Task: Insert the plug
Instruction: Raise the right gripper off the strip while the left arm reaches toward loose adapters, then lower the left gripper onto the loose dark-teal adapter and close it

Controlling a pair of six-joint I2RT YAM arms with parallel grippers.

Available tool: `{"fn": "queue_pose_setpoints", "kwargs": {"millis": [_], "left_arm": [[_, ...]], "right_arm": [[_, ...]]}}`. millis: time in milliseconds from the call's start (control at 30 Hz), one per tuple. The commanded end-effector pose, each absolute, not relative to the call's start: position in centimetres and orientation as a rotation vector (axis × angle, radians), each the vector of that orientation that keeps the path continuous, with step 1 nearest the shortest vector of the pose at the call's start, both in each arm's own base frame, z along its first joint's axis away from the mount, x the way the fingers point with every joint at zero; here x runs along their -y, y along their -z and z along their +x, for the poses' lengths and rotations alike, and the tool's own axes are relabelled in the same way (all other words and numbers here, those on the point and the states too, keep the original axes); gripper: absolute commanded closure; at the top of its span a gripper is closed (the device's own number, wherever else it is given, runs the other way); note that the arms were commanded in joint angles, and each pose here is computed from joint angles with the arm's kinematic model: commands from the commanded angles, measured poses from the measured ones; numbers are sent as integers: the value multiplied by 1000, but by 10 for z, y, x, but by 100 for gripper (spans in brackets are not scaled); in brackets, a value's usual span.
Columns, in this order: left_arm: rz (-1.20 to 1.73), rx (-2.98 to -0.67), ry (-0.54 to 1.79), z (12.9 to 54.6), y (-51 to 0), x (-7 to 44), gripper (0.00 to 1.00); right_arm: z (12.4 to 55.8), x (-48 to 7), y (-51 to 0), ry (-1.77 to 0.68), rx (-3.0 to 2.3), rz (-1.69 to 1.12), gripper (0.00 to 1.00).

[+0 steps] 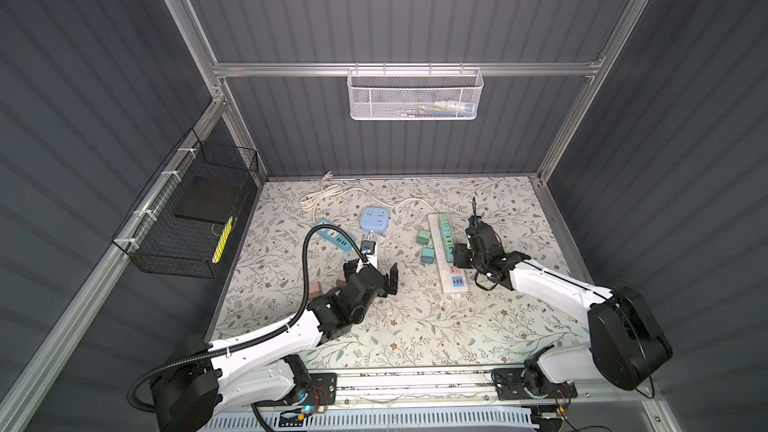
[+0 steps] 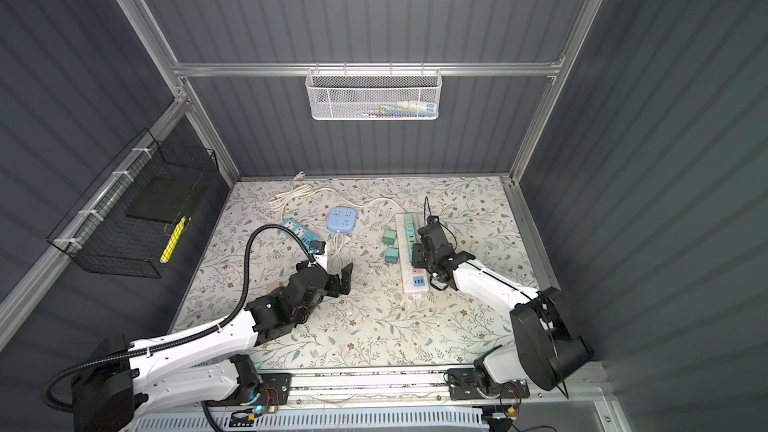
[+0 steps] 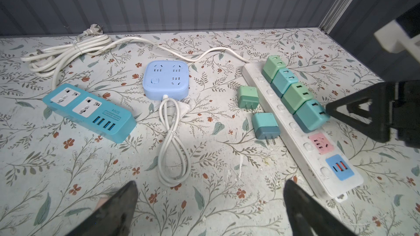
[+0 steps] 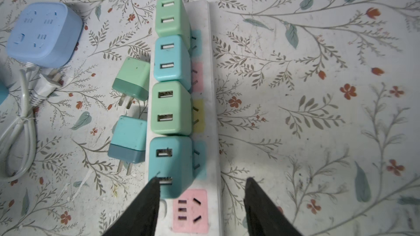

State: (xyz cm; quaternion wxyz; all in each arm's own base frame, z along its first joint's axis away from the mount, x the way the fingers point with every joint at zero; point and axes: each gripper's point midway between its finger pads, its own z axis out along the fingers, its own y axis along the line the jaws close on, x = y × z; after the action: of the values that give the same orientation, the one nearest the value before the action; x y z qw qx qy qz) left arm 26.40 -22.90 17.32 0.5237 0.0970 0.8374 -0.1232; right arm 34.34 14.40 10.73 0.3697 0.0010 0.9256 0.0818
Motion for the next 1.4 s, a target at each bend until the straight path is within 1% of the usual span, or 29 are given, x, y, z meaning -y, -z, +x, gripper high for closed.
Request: {"fn": "queue_pose_setpoints", "kwargs": {"millis": [0,100,233,367,400,600,733,867,933,1033,1067,1367], "left_arm": [[185,-2032,234,274,-177,230,1],[262,-2095,186,281,-165,245,3],[392,-2199,124,290,-148,273,5],[453,-2240,130,302,-137,303,5],[469,-2246,135,305,-135,310,5],[539,-2324,154,320,-110,349,7],[540,-2390,195,330,-91,360,12],[546,-2469,271,340,-70,367,23],[554,-2489,287,343,-62,369,27],[578,-2511,268,343,-50,366,29],[574,-2488,288,349,-60,374,29],[576,-2483,316,350,-63,379,28]], "right_arm": [[337,-140,-133,-221,-2332,-9,39],[330,-139,-148,-258,-2302,-11,38],[321,-135,-155,-284,-2280,9,36],[313,-137,-148,-318,-2288,-21,34],[310,-139,-156,-342,-2260,-35,34],[306,-131,-152,-320,-2282,18,31],[303,-123,-155,-305,-2263,47,29],[301,-119,-160,-309,-2229,54,29],[300,-117,-161,-308,-2222,56,28],[299,-117,-161,-313,-2218,58,28],[299,-117,-159,-315,-2220,58,28],[300,-121,-153,-329,-2238,45,27]]}}
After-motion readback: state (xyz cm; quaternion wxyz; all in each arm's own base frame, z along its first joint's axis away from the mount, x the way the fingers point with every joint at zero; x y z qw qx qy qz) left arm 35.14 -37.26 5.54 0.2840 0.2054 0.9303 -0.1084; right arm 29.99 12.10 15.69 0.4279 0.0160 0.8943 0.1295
